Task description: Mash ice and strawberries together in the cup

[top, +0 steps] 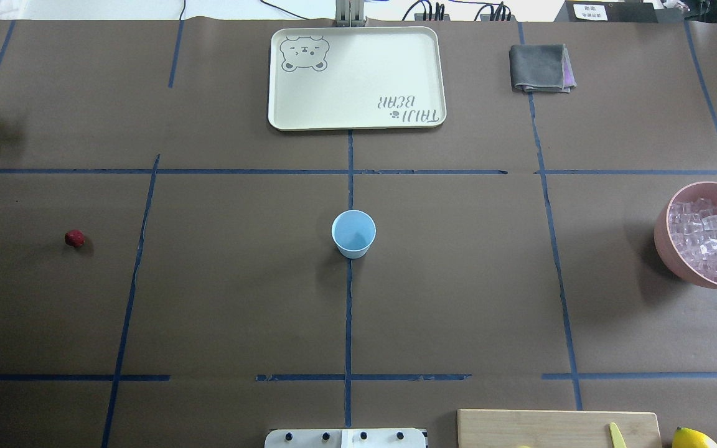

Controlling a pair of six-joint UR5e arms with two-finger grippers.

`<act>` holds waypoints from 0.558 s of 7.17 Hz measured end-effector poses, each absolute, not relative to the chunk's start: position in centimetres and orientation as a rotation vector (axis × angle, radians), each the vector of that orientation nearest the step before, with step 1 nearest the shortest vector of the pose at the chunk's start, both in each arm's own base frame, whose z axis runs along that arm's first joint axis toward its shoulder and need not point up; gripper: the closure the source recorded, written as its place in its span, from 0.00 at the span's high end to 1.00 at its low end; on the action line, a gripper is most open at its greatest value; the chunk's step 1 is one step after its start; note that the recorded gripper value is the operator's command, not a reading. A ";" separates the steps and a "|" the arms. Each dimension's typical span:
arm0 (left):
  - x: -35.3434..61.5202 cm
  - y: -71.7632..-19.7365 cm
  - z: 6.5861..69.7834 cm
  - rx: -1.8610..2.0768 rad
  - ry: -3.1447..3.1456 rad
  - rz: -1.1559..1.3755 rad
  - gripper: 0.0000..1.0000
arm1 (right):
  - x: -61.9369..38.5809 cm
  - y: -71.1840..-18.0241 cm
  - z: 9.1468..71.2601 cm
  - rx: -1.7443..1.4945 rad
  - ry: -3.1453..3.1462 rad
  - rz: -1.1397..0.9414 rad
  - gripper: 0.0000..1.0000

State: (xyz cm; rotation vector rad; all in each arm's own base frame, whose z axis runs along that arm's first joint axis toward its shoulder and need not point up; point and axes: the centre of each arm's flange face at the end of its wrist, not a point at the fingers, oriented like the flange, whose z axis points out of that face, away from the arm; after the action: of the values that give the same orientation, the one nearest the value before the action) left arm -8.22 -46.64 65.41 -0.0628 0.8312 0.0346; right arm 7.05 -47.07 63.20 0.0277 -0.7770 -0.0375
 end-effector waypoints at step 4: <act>-8.3 -46.7 65.4 -0.058 0.831 0.035 1.00 | 6.8 -47.3 62.9 0.030 -0.801 -0.038 1.00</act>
State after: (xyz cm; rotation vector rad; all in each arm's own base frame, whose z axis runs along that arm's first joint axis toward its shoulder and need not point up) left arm -8.34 -46.68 65.35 -0.0580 0.8313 0.0350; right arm 6.82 -47.29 62.86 0.0305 -0.8007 -0.0382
